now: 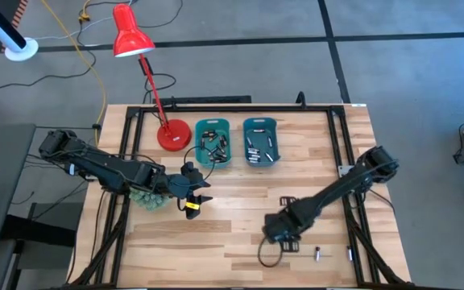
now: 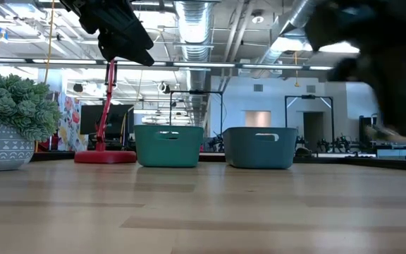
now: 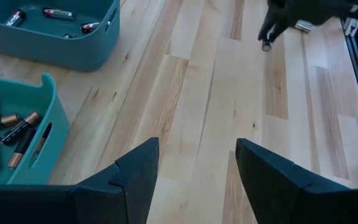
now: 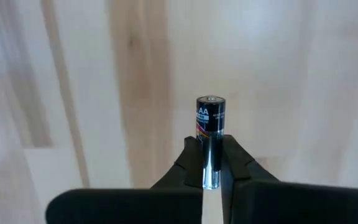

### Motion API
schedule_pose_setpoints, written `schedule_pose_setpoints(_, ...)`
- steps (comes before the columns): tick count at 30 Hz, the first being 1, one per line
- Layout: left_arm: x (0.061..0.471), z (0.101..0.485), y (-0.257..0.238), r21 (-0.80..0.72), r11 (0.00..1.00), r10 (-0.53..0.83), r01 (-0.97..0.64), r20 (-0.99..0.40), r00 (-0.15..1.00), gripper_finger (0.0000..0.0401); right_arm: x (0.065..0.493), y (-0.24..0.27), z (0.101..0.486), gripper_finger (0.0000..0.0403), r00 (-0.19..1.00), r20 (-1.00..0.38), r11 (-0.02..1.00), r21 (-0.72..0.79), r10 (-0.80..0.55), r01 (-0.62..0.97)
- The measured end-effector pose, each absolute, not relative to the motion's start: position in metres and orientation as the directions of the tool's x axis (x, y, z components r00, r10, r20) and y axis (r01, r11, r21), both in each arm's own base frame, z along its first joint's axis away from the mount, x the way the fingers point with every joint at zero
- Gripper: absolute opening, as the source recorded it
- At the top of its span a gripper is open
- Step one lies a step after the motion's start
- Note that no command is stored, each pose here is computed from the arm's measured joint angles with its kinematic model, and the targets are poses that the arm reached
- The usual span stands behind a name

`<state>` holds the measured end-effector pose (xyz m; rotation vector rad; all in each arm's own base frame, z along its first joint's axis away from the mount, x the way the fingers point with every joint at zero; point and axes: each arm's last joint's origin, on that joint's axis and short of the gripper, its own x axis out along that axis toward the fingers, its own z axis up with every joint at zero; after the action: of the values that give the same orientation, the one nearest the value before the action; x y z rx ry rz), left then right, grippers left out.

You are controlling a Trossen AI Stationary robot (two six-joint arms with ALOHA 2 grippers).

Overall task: Sort batteries
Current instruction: Put the silver battery into the blue bin

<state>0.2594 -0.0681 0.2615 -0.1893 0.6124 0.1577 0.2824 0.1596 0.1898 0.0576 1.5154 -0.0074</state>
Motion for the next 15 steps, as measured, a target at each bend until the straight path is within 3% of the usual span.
schedule_pose_setpoints(7, 0.259, 0.261, -0.068, -0.129, 0.971, 0.091, -0.203, -0.584, 0.807, 0.0210, 0.325, 0.108, 0.240, 0.0017, 0.184, -0.981, 0.991, -0.042, -0.065, 0.128)
schedule_pose_setpoints(15, 0.259, 0.261, -0.068, -0.129, 0.971, 0.091, -0.202, -0.583, 0.807, 0.0210, 0.359, -0.006, 0.282, 0.0017, 0.319, -0.925, 0.880, -0.031, -0.205, 0.475)
